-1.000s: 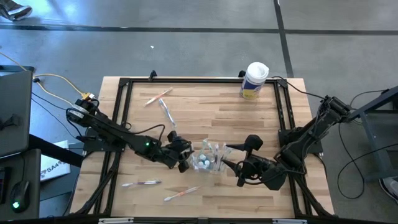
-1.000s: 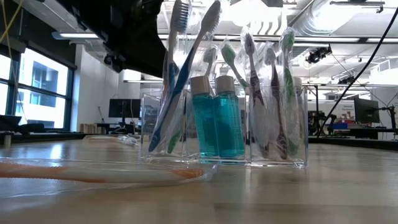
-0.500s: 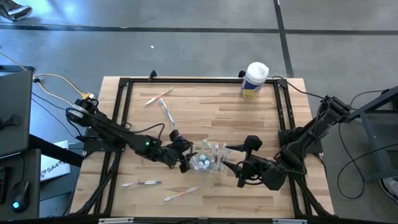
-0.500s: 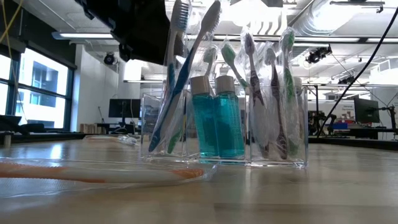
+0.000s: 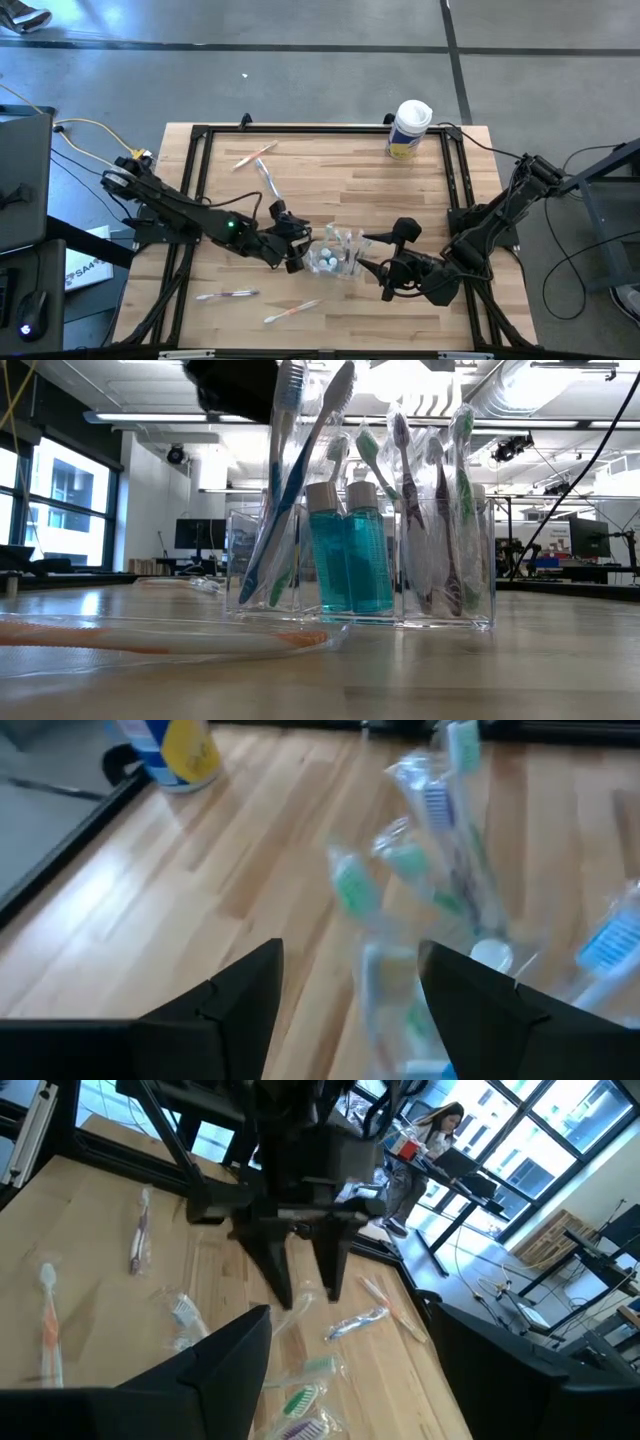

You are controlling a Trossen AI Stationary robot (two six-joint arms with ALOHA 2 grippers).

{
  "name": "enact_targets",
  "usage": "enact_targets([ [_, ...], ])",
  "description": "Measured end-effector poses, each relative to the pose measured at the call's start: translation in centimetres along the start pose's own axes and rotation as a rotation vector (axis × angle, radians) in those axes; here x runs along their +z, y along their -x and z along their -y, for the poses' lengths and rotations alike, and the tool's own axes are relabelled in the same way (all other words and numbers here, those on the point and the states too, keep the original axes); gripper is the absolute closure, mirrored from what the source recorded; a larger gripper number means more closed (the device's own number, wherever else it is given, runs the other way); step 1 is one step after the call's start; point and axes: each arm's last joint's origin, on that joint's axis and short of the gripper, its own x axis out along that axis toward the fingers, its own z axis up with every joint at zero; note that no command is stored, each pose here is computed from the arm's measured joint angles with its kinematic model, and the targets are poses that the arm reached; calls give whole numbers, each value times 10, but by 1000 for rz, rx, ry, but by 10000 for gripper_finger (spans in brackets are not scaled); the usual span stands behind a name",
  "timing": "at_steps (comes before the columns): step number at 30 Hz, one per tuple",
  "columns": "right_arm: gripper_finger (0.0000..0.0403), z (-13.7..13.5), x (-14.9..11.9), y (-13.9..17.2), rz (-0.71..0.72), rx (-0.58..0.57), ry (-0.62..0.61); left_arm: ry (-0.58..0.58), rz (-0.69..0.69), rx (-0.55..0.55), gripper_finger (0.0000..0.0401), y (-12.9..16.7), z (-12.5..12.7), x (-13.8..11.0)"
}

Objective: Pick & Place toothbrushing station
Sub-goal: Put the bottom orange toothbrush into the transparent organizer

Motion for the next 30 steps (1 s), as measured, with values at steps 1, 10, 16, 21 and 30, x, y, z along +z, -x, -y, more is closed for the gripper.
enact_targets([
  [1,135,0,0,0,0,0,0,-8,-3,0,171,4,1,3],
  [10,135,0,-1,0,-10,1,-6,-56,43,-17,171,37,6,37],
  [16,135,0,-2,0,-14,1,-9,-84,9,1,171,65,1,51],
  [21,135,0,-3,0,-20,1,-11,-59,-196,21,171,87,-15,45],
  [30,135,0,-3,0,-22,1,-12,75,-550,-41,171,111,-15,19],
])
